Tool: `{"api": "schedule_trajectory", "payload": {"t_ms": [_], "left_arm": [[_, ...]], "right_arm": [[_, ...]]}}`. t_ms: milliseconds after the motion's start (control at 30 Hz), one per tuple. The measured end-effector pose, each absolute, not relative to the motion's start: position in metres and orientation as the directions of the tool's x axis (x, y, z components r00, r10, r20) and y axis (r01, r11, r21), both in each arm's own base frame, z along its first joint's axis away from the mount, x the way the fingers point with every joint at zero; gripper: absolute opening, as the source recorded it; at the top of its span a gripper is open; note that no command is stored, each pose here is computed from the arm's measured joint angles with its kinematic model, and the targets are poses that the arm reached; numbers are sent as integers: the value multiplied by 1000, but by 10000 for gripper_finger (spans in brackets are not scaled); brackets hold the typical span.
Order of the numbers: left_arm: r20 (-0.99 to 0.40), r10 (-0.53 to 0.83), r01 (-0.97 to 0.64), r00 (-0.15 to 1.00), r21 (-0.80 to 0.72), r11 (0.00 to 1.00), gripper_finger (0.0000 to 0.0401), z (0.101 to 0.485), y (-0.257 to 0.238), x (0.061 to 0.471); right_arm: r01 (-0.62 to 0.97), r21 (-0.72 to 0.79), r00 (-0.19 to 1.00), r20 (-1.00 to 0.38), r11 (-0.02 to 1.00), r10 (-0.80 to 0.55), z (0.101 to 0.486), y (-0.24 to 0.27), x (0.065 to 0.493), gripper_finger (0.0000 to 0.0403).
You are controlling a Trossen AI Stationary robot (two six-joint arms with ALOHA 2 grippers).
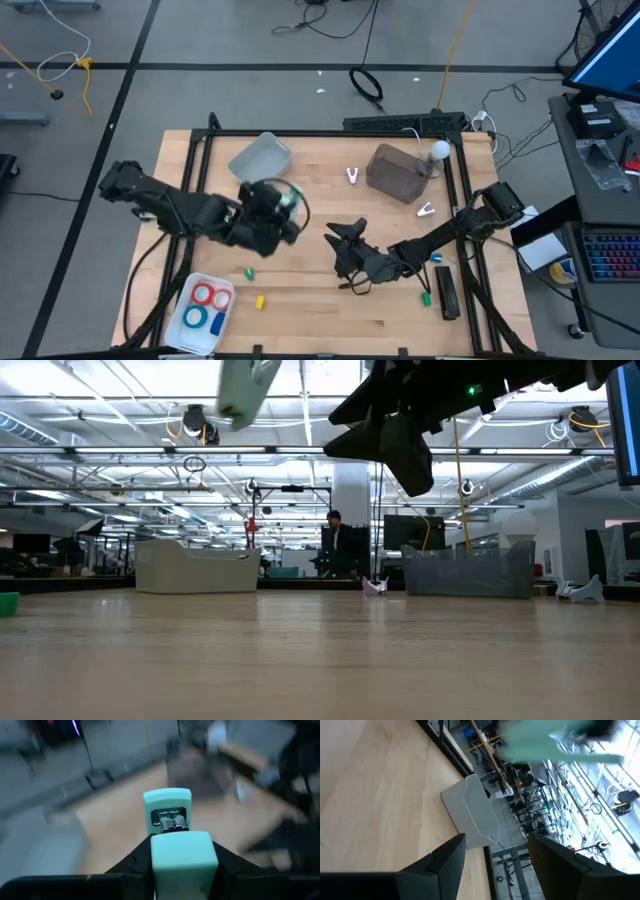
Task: Pick and place Stapler, Stapler remover, tape
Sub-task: Put the big light green stapler into the black bin
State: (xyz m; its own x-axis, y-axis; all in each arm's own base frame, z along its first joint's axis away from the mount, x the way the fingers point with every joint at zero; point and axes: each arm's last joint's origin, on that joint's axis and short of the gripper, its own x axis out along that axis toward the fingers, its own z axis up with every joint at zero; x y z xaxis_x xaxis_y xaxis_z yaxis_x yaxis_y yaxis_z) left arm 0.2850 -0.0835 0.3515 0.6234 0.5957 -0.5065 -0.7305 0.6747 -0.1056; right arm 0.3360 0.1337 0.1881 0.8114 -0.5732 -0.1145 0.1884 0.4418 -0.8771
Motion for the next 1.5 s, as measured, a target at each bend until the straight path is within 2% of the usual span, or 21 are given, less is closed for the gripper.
{"api": "schedule_trajectory", "payload": {"t_ms": [167, 333, 500, 667, 933, 1133, 1333, 1500], "left_arm": [[-312, 724, -773, 615, -53, 633, 117, 368, -66, 302], [-235, 765, -796, 600, -73, 601, 117, 378, -44, 318], [-196, 711, -737, 675, -226, 637, 117, 392, -19, 329], [-153, 653, -660, 742, -338, 671, 117, 400, 7, 336], [-166, 621, -623, 766, -427, 655, 117, 399, 45, 337], [-171, 587, -582, 791, -504, 638, 117, 396, 79, 338], [-156, 516, -495, 842, -603, 626, 117, 391, 121, 337], [-213, 438, -461, 874, -652, 602, 117, 377, 157, 334]], "right_arm": [[259, -885, 749, -69, 387, -659, 193, 131, 335, 208], [415, -841, 643, 1, 347, -766, 207, 126, 334, 208], [547, -747, 618, 55, 379, -784, 224, 124, 332, 208], [604, -698, 593, 72, 385, -802, 230, 117, 332, 208], [621, -711, 499, 35, 330, -866, 229, 115, 330, 208], [622, -710, 497, 32, 330, -867, 229, 117, 329, 208], [648, -691, 471, 33, 320, -881, 229, 106, 333, 208], [659, -693, 436, 34, 294, -899, 229, 93, 337, 208]]}}
